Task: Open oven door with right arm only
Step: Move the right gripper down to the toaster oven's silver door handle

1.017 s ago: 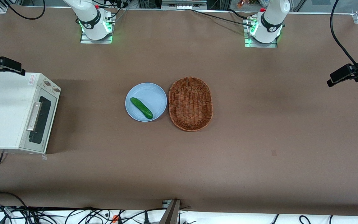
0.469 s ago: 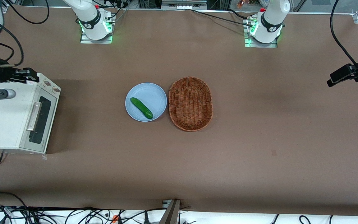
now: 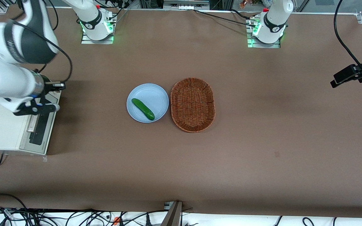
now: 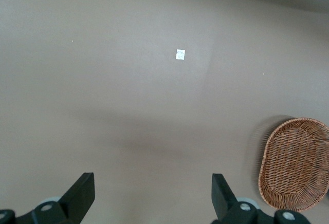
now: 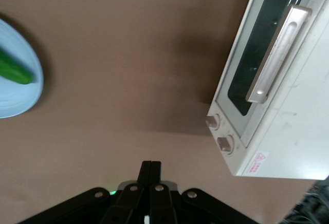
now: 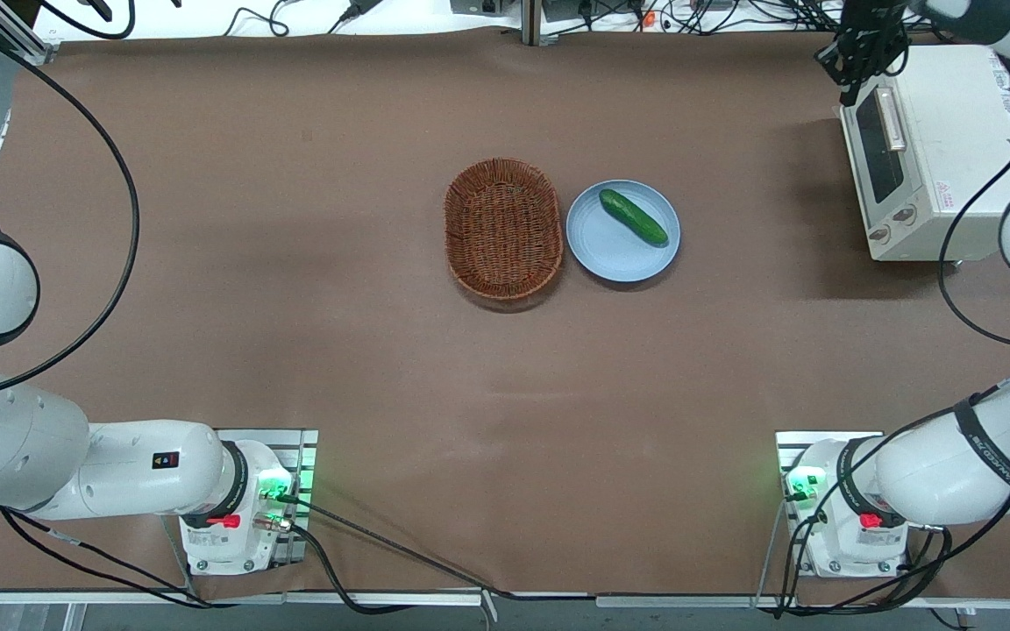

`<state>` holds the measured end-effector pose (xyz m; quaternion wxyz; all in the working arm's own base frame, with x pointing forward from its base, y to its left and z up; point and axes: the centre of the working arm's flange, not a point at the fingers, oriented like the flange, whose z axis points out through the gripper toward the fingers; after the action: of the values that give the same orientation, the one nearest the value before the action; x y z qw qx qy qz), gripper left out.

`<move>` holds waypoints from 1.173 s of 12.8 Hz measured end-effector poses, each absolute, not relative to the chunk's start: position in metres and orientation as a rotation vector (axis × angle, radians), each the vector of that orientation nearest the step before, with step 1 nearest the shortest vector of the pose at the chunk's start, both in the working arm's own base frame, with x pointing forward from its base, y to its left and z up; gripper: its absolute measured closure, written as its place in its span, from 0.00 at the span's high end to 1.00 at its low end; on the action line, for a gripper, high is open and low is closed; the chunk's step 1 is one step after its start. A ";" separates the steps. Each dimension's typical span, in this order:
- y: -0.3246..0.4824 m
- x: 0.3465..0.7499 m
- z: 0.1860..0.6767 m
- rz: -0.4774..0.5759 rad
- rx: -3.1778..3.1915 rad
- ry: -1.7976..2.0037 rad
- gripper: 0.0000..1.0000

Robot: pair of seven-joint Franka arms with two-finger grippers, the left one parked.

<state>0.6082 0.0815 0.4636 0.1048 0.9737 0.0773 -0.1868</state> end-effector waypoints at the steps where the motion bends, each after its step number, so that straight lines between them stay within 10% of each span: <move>1: 0.078 0.613 0.446 -0.563 2.842 0.230 0.01; 15: -0.038 0.625 0.356 -0.587 2.625 0.216 0.01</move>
<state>0.6253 -0.0382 0.3561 0.2196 0.9490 0.0781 -0.2122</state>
